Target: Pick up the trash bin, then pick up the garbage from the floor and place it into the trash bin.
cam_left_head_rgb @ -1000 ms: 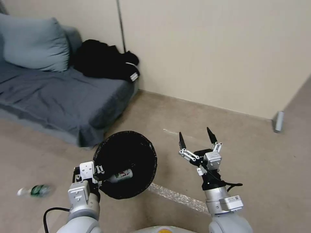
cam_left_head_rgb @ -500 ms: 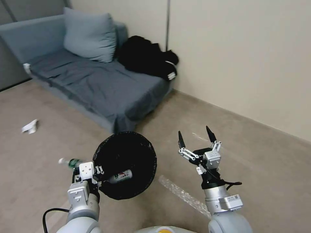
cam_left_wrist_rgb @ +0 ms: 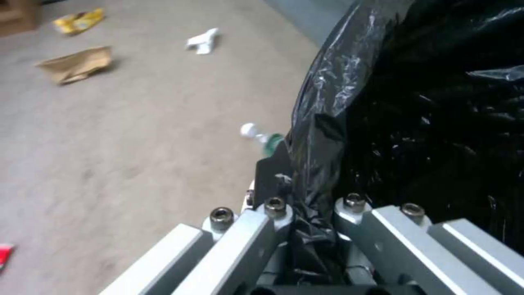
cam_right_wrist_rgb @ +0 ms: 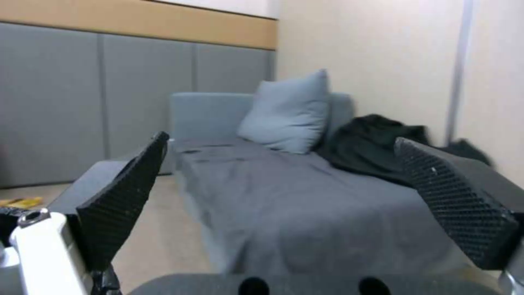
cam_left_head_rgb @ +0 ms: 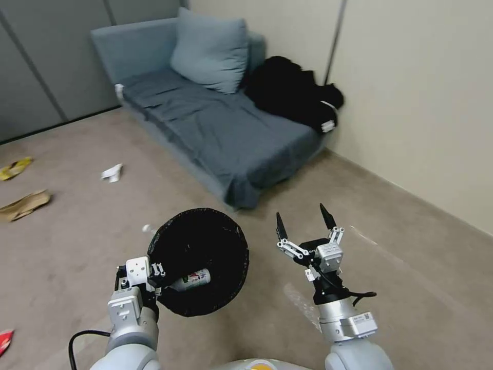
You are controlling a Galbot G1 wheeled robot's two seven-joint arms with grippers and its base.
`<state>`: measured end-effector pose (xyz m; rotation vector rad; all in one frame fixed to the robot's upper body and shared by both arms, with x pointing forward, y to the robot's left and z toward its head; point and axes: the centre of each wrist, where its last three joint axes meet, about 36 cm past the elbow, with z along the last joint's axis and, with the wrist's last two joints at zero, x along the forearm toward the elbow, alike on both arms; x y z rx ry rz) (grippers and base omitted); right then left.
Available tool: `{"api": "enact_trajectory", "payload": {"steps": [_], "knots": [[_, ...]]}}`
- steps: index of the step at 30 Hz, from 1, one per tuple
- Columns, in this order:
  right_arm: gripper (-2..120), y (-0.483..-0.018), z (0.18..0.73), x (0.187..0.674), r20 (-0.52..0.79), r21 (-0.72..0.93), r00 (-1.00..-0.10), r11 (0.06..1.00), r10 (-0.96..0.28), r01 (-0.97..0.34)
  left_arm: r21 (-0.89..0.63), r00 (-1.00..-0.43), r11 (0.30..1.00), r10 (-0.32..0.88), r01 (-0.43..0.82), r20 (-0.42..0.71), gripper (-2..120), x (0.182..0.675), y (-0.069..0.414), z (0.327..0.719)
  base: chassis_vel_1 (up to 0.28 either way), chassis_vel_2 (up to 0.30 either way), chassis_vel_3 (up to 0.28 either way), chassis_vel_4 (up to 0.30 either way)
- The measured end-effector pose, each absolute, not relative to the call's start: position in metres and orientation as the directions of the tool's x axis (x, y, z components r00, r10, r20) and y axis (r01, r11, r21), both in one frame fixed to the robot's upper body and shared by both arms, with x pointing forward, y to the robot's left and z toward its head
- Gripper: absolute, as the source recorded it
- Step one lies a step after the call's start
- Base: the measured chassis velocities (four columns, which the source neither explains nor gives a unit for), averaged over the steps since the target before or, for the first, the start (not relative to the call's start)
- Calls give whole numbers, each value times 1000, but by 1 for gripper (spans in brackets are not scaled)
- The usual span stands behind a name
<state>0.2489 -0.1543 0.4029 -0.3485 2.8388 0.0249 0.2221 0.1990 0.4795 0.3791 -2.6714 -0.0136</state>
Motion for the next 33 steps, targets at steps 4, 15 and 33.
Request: {"api": "enact_trajectory", "payload": {"steps": [4, 15, 33], "knots": [[100, -154, 402, 247, -281, -40, -927, 969, -247, -246, 69, -866, 963, -266, -262, 424, 1, 222, 198, 479, 117, 117, 121, 114], [100, -154, 402, 246, -288, -38, -925, 968, -248, -248, 71, -866, 962, -268, -263, 423, 1, 222, 198, 478, 138, 128, 113, 123], [100, -151, 409, 243, -301, -34, -919, 966, -254, -255, 62, -875, 964, -261, -258, 408, 1, 223, 198, 482, 117, 122, 122, 117]]}}
